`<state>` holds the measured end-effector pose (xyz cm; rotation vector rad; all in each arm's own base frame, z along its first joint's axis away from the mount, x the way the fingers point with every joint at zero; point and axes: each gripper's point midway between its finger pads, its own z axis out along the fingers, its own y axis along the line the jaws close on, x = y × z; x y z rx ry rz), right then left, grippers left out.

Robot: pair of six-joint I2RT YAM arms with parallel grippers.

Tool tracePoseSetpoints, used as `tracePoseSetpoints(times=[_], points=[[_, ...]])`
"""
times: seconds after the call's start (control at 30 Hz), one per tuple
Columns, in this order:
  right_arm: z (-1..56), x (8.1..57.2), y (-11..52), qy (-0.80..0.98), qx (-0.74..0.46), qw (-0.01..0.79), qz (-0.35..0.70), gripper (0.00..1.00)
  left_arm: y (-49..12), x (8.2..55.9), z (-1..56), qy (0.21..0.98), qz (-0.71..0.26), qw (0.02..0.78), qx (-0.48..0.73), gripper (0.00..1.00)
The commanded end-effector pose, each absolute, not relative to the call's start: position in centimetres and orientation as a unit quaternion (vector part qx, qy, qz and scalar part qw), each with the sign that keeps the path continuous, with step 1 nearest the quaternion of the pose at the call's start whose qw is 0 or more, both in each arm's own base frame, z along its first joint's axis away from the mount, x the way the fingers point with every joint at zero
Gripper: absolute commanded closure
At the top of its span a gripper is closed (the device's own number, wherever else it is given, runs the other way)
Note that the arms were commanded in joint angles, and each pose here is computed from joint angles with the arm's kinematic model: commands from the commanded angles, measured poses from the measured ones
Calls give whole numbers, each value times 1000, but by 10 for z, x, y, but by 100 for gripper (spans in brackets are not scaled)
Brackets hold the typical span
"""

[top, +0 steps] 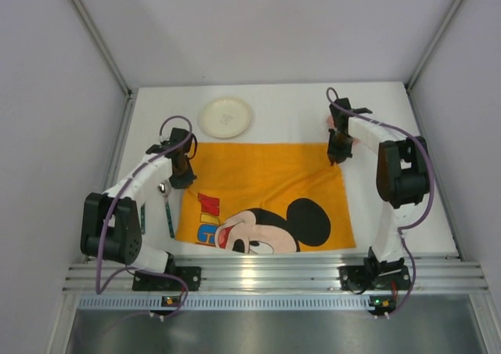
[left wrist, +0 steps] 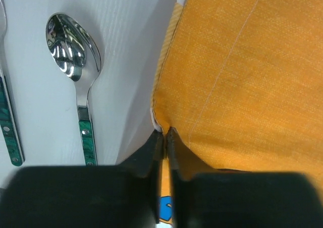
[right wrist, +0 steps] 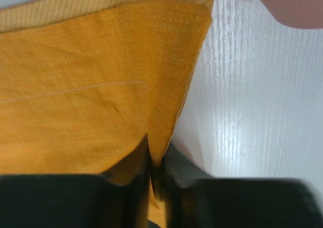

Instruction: Set the dinner table for one person

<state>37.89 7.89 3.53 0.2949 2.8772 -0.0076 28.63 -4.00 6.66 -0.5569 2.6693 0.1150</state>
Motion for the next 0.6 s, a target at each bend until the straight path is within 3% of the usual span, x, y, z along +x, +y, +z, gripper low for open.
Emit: tracePoseSetpoints(times=[0.0,0.03,0.07,0.13,0.23,0.4,0.47,0.53,0.57], points=[[60,407,82,982,91,163,4,78,-31,294,71,959,67,200,-191,69],[64,412,84,982,91,167,6,70,-31,294,70,959,70,195,-192,55],[69,416,85,981,90,172,8,64,-28,298,73,957,80,197,-199,16],[83,424,84,979,94,181,4,52,-27,302,81,953,84,201,-212,3],[111,429,88,974,94,207,20,43,-31,309,99,945,70,219,-233,2],[168,411,93,960,97,257,52,41,-50,308,135,931,-4,266,-250,3],[160,391,96,963,95,245,62,43,-57,304,140,928,-32,278,-245,5],[149,372,102,965,93,234,80,56,-73,302,134,929,-72,277,-233,7],[143,365,106,965,91,225,95,69,-80,300,134,929,-88,281,-225,8]])
